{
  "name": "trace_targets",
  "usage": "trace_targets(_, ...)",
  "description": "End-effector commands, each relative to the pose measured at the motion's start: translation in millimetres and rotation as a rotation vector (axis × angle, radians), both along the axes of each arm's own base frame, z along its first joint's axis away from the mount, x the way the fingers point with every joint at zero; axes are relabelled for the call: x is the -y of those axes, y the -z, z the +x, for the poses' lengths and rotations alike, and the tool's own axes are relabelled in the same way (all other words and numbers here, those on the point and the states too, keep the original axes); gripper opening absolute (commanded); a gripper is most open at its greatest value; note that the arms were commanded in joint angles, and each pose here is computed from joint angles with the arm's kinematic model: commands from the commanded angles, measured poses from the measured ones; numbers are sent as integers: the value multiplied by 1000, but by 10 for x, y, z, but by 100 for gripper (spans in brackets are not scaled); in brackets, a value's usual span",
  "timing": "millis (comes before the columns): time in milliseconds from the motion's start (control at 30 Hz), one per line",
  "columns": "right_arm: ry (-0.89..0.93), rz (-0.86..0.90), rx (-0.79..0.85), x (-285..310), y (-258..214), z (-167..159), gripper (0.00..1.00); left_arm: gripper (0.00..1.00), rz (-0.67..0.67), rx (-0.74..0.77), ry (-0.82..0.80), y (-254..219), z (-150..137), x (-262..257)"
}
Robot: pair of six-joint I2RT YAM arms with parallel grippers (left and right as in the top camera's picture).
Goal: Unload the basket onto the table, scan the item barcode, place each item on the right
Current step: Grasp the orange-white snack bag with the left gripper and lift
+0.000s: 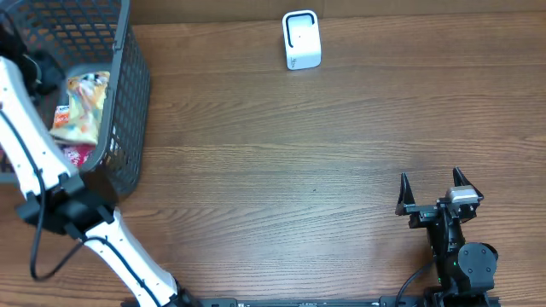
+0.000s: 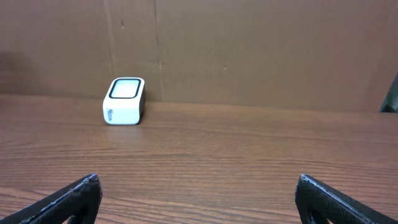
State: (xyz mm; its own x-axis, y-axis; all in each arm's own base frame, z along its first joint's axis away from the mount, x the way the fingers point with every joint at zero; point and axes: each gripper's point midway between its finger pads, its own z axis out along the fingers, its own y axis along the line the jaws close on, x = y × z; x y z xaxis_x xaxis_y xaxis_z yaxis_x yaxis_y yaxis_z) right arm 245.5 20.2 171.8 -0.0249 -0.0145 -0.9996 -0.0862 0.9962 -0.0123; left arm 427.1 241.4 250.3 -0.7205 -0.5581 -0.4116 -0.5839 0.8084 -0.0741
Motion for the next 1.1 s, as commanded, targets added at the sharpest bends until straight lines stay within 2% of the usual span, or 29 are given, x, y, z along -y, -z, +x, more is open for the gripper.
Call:
trace_targets(0, 8, -4, 3, 16, 20, 3, 100, 4, 80, 261, 30, -1072, -200, 269)
trace_targets(67, 8, -4, 3, 16, 20, 3, 100, 4, 119, 346, 42, -1464, -386, 408)
trace_targets(133, 8, -4, 4, 16, 19, 3, 100, 4, 141, 360, 34, -1550, -444, 410)
trace_targets(233, 8, -4, 3, 16, 20, 3, 100, 52, 117, 316, 26, -1394, -421, 361)
trace_targets(367, 8, -4, 3, 16, 20, 3, 100, 90, 46, 207, 37, -918, -249, 291)
trace_targets(433, 8, -4, 3, 16, 20, 3, 100, 100, 22, 157, 44, -696, -178, 250)
trace_targets(567, 8, -4, 3, 16, 20, 3, 100, 100, -39, 56, 55, -157, 12, 160)
trace_targets(700, 8, -4, 3, 16, 20, 3, 100, 100, -95, -46, 135, 503, 263, 159)
trace_targets(900, 8, -4, 3, 16, 20, 3, 100, 100, -74, -219, 78, 1205, 264, -27)
trace_targets(1067, 8, -4, 3, 16, 20, 3, 100, 97, -120, -318, 83, 1742, 246, -35)
